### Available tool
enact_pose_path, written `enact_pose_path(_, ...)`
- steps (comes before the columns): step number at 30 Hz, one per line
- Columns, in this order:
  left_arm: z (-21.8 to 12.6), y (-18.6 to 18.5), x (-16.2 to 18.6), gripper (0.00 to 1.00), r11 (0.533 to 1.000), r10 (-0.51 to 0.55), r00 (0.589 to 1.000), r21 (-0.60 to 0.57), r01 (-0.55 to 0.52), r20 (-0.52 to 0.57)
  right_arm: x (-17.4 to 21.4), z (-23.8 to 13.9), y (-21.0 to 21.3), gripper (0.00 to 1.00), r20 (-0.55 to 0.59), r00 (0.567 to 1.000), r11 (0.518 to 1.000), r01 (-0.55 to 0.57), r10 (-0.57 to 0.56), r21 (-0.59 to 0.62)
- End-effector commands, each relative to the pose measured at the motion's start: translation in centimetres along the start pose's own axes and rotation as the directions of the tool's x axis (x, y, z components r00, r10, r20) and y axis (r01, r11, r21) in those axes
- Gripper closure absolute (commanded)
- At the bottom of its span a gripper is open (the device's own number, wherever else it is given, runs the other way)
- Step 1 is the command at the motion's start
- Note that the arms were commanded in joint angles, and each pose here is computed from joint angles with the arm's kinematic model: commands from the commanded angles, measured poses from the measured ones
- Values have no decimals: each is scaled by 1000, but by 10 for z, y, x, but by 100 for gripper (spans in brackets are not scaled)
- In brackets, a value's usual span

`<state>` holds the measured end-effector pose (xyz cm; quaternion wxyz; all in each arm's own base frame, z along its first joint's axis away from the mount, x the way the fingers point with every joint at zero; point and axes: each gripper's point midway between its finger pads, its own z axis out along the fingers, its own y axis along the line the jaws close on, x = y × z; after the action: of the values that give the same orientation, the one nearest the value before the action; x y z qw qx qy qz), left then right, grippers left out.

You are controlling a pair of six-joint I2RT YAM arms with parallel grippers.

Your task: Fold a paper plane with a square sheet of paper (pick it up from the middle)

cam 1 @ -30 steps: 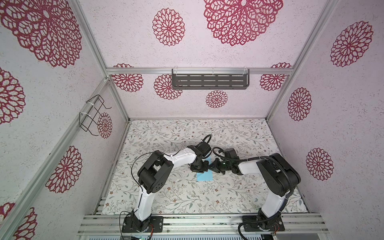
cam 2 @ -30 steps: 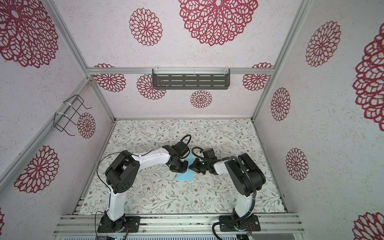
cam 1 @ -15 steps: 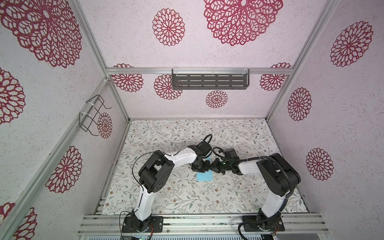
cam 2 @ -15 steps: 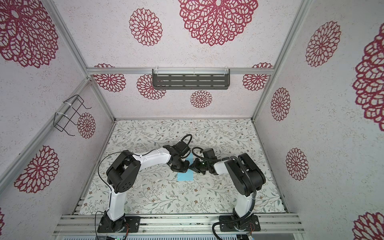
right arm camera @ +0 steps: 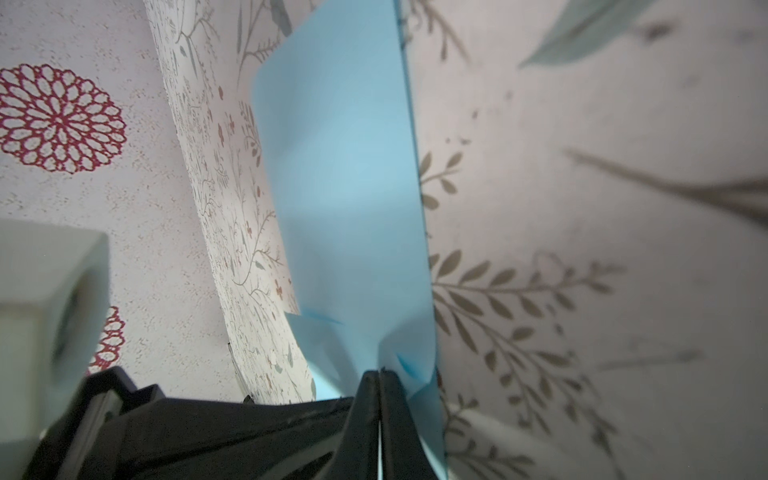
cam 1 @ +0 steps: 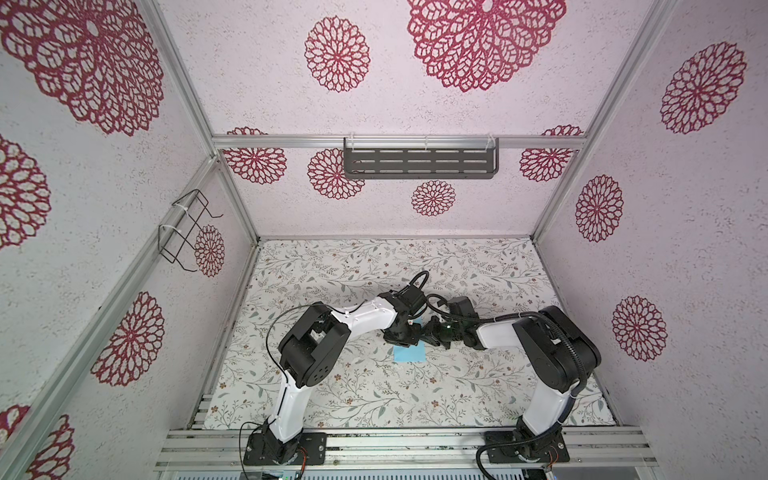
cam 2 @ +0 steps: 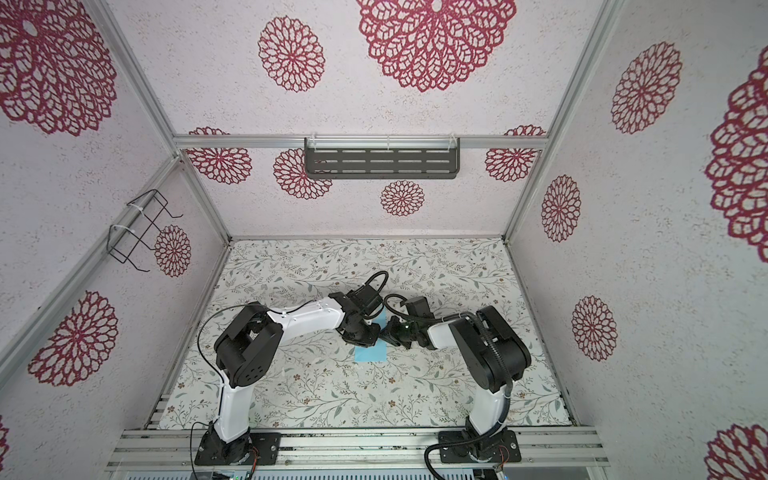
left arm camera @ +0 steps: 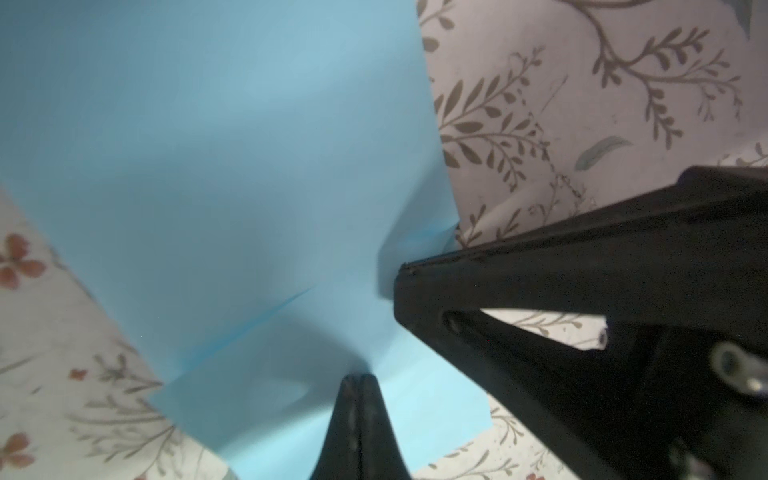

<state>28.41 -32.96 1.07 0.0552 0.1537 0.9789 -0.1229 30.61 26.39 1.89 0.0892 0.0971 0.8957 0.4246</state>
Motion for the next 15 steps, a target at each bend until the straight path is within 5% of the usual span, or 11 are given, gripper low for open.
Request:
enact_pose_path(1, 3, 16, 33, 100, 997, 17, 996, -80, -24, -90, 16, 0, -65, 91, -4, 992, 969, -120, 124, 217)
enact_pose_path(15, -8, 28, 52, 100, 992, 18, 993, -121, -32, -115, 13, 1, -66, 91, -7, 993, 967, -116, 121, 226)
